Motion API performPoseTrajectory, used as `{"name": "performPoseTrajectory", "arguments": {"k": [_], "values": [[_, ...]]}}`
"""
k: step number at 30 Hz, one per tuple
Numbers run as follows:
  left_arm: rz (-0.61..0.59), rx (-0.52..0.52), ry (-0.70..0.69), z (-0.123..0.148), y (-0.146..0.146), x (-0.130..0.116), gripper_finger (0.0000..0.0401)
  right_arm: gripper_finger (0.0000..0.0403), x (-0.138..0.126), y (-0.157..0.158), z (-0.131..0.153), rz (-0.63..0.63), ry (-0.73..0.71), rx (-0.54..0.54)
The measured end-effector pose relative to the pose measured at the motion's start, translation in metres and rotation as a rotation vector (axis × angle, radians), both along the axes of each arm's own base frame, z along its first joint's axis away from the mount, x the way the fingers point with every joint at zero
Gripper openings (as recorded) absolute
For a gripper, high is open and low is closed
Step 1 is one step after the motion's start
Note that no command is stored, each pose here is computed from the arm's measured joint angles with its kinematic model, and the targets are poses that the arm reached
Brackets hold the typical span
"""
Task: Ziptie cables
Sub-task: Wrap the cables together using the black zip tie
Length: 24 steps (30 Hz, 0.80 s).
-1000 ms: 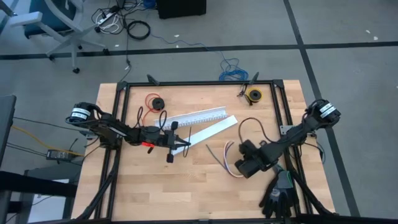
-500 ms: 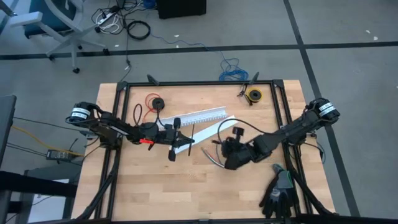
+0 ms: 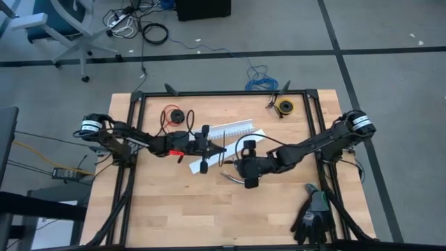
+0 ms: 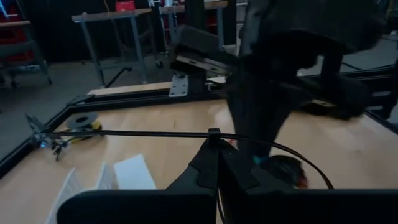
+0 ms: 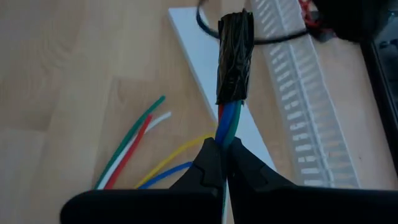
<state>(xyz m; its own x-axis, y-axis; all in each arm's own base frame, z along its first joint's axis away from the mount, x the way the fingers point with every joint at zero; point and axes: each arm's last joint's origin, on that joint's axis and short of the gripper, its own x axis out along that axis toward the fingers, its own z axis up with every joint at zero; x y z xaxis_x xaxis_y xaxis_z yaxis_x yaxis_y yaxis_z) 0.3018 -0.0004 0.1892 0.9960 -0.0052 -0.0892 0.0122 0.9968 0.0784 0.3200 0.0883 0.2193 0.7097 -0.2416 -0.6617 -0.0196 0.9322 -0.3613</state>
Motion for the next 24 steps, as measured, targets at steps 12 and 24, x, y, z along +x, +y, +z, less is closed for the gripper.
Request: {"name": "performPoseTrajectory", "arguments": {"k": [12, 24], "values": [[-0.03, -0.041, 0.034, -0.009, 0.002, 0.005, 0.0005, 0.0, 0.02, -0.017, -0.021, 0.04, 0.028, 0.013], [0.025, -0.037, 0.107, -0.029, 0.009, 0.01, 0.0005, 0.0, 0.033, -0.023, -0.025, 0.188, -0.011, 0.001]]}}
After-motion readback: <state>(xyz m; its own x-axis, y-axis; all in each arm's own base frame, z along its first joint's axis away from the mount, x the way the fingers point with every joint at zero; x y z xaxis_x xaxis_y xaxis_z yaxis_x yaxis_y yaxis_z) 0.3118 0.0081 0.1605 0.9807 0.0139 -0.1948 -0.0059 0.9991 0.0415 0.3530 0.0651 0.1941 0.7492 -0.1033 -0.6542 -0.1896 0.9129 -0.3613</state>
